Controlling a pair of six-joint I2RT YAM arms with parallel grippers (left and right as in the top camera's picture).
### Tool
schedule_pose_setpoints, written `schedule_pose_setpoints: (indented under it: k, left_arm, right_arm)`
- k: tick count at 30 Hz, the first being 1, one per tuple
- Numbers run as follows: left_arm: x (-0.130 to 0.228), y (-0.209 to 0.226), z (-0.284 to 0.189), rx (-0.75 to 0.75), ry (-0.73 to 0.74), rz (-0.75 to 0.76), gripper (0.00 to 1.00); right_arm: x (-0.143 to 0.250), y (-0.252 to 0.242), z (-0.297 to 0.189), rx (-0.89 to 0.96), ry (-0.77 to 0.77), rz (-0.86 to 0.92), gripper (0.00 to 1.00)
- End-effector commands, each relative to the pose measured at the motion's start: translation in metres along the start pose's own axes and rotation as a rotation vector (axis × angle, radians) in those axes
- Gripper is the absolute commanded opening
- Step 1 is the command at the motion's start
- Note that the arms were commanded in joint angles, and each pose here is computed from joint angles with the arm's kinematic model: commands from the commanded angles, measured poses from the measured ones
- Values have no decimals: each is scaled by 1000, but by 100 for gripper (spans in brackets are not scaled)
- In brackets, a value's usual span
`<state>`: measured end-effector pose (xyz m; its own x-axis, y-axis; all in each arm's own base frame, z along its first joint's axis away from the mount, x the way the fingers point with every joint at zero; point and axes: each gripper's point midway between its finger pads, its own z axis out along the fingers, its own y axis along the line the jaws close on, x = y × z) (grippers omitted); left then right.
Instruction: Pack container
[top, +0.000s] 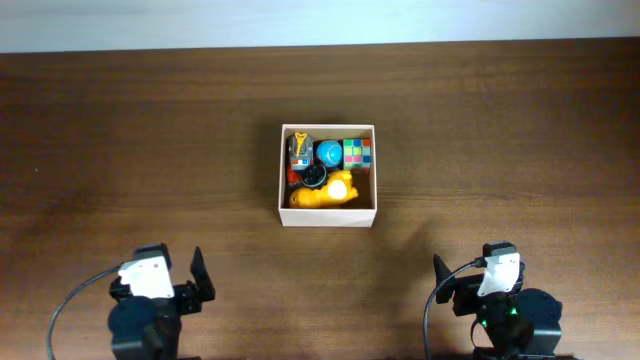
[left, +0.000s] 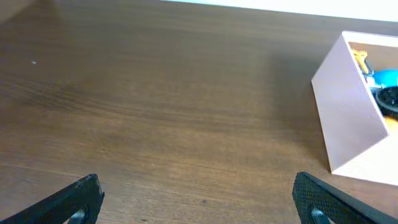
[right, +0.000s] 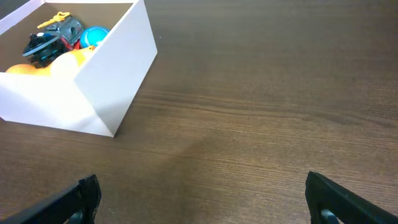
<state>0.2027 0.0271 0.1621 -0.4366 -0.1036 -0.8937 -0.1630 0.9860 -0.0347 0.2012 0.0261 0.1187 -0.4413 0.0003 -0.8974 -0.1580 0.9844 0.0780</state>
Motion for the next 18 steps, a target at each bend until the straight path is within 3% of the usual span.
schedule_pose_setpoints:
  k: [1,18]
  left_arm:
    - [13,-9,8,49,-19,32,99]
    - [60,-25,34,115,52,74,99]
  right_arm:
    - [0,-1,0,2,-8,-5,99]
    - [0,-1,0,2,-8,-5,99]
